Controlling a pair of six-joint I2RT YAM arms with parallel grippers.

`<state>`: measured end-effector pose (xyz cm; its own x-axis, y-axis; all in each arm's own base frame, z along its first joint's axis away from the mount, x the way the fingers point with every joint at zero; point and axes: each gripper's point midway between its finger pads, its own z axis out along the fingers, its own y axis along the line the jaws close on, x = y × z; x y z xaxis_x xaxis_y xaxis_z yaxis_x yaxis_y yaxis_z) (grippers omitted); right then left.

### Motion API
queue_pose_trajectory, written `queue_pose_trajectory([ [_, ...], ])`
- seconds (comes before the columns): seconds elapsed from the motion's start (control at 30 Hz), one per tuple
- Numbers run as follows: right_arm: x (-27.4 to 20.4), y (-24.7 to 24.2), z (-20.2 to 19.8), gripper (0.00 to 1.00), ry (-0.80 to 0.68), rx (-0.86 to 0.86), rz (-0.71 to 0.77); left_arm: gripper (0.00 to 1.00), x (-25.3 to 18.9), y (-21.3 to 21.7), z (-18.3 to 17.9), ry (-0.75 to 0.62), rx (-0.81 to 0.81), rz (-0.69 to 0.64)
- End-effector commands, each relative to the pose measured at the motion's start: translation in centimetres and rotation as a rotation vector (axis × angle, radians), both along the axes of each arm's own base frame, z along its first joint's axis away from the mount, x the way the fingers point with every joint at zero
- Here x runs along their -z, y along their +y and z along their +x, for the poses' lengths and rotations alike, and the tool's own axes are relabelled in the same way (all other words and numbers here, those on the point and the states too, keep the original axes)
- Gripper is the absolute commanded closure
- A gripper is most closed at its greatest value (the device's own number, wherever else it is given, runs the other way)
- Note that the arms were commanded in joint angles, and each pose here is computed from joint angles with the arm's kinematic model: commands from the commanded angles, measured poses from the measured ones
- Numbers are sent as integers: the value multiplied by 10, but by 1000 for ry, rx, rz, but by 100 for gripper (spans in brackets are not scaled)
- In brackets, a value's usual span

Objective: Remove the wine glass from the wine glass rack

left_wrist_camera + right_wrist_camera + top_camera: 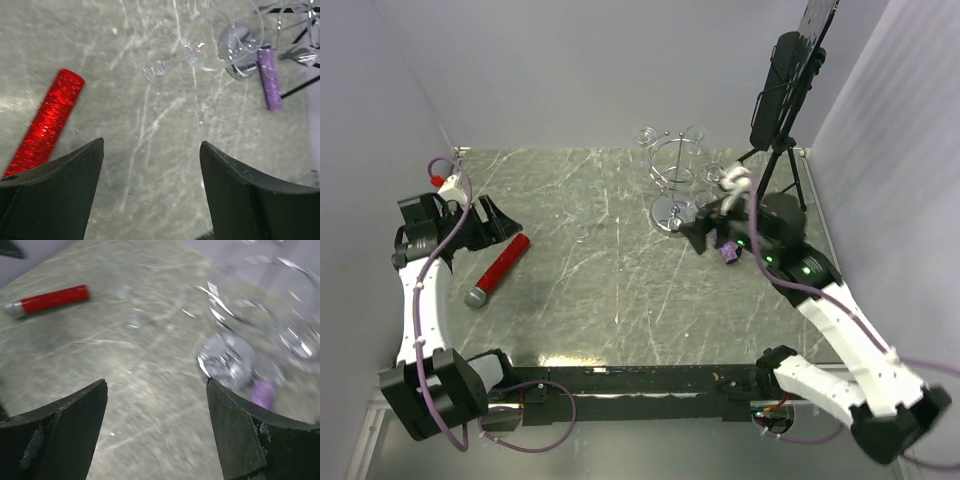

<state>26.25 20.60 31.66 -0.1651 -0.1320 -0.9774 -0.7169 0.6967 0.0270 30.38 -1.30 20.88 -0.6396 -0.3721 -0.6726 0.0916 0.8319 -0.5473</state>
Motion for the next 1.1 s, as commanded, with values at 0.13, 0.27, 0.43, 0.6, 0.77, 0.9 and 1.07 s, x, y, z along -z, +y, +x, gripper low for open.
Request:
queue_pose_trajectory([
  [0.13, 36, -89, 1, 11, 4, 289, 26, 21, -29, 1, 15, -199, 42, 184],
  [0.27, 44, -114, 8, 7, 86, 390, 143, 21, -61, 0, 25, -294, 57, 228],
  [0.43, 65, -127, 5, 1, 242, 393, 205, 21, -131, -4, 40, -514, 60, 297],
  [0.6, 64, -124, -2, 0, 247, 326, 148, 17, -176, -17, 57, -640, 73, 331],
  [0.77, 61, -169, 9, 0, 347, 515, 261, 0, -207, -26, 83, -628, 104, 360],
  [0.9, 67, -188, 6, 0, 467, 505, 356, 0, -232, -27, 97, -698, 99, 356],
  [1.07, 58, -183, 8, 7, 239, 344, 195, 0, -225, -31, 98, -697, 103, 314],
])
